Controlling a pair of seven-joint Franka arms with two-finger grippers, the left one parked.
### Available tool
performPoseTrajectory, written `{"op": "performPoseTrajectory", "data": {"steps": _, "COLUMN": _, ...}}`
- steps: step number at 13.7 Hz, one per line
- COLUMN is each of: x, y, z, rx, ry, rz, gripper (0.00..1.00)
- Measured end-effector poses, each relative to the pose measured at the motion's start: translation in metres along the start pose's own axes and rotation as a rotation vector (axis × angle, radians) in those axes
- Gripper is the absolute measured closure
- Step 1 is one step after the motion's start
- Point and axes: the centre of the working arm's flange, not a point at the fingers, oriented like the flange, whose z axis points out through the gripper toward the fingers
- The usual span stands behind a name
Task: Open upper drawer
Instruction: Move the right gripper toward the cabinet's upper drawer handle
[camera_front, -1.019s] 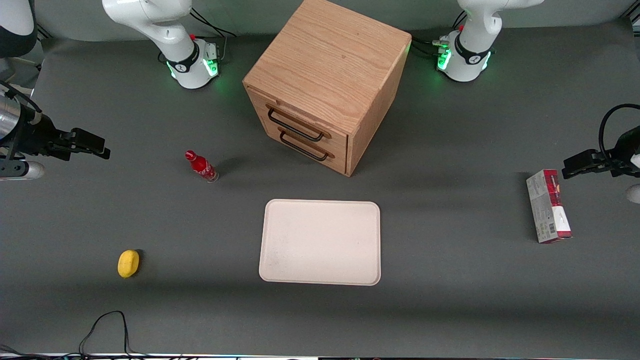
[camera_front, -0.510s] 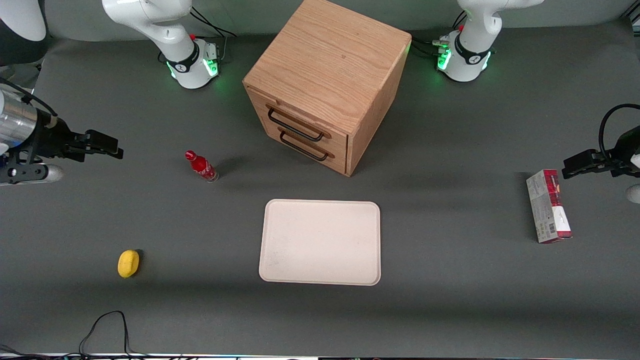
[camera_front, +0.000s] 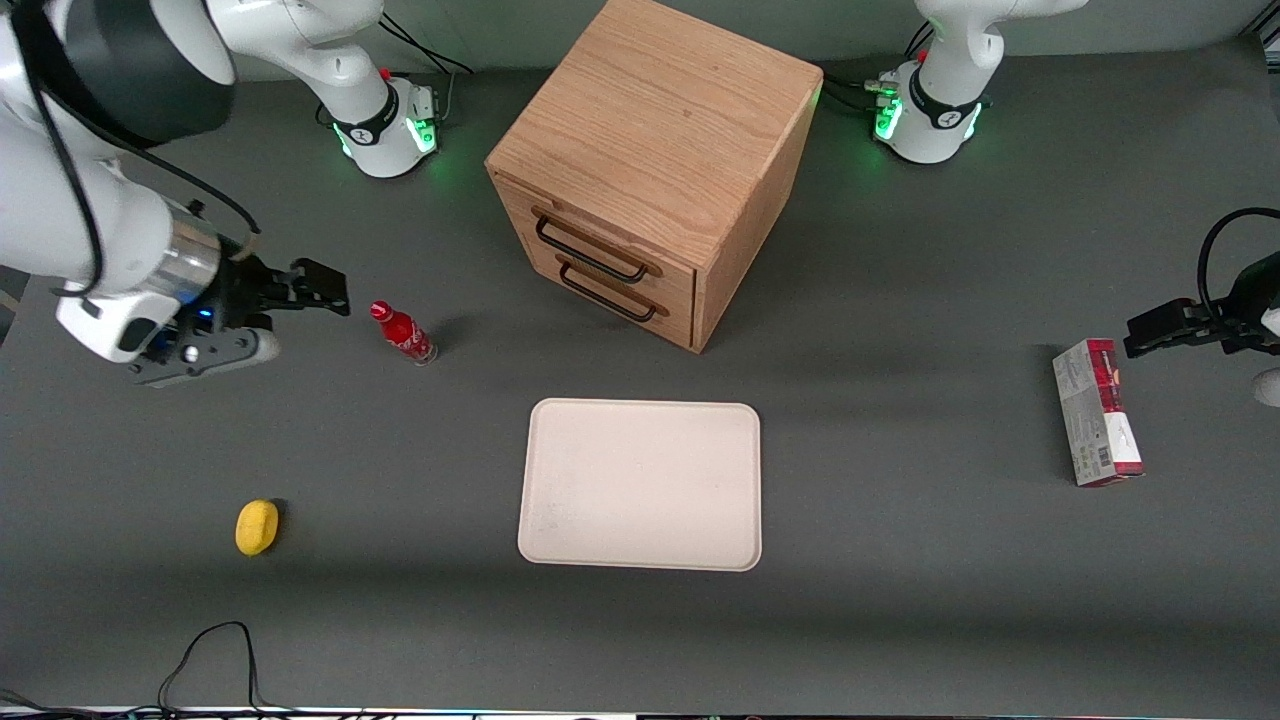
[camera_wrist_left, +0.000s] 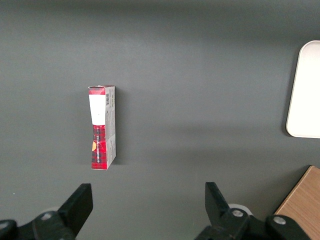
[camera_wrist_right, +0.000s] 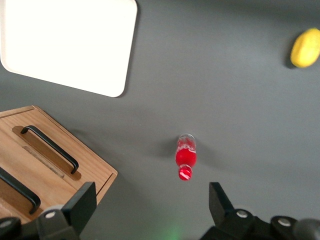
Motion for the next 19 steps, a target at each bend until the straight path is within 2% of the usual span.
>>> {"op": "performPoseTrajectory", "data": {"steps": 3, "x": 0.007, "y": -0.022, "z": 0.004, "rx": -0.002, "ry": 0.021, "rz": -0.037, "gripper": 0.0}}
{"op": "performPoseTrajectory", "data": {"steps": 7, "x": 0.006, "y": -0.06, "z": 0.018, "rx": -0.004, "ry": -0.002, "rz": -0.101, "gripper": 0.0}}
{"op": "performPoseTrajectory", "data": {"steps": 8, "x": 0.01, "y": -0.064, "z": 0.029, "rx": 0.02, "ry": -0.024, "rz": -0.116, "gripper": 0.0}}
{"op": "performPoseTrajectory", "data": {"steps": 10, "x": 0.026, "y": -0.064, "z": 0.061, "rx": 0.108, "ry": -0.074, "rz": -0.166, "gripper": 0.0}}
{"op": "performPoseTrajectory", "data": {"steps": 11, "x": 0.035, "y": -0.059, "z": 0.077, "rx": 0.135, "ry": -0.096, "rz": -0.178, "gripper": 0.0}}
{"op": "performPoseTrajectory", "data": {"steps": 13, "x": 0.048, "y": -0.05, "z": 0.103, "rx": 0.159, "ry": -0.128, "rz": -0.208, "gripper": 0.0}}
{"op": "performPoseTrajectory", "data": {"steps": 16, "x": 0.054, "y": -0.066, "z": 0.12, "rx": 0.192, "ry": -0.142, "rz": -0.314, "gripper": 0.0}}
{"op": "performPoseTrajectory", "data": {"steps": 19, "x": 0.046, "y": -0.1, "z": 0.124, "rx": 0.202, "ry": -0.161, "rz": -0.434, "gripper": 0.0}}
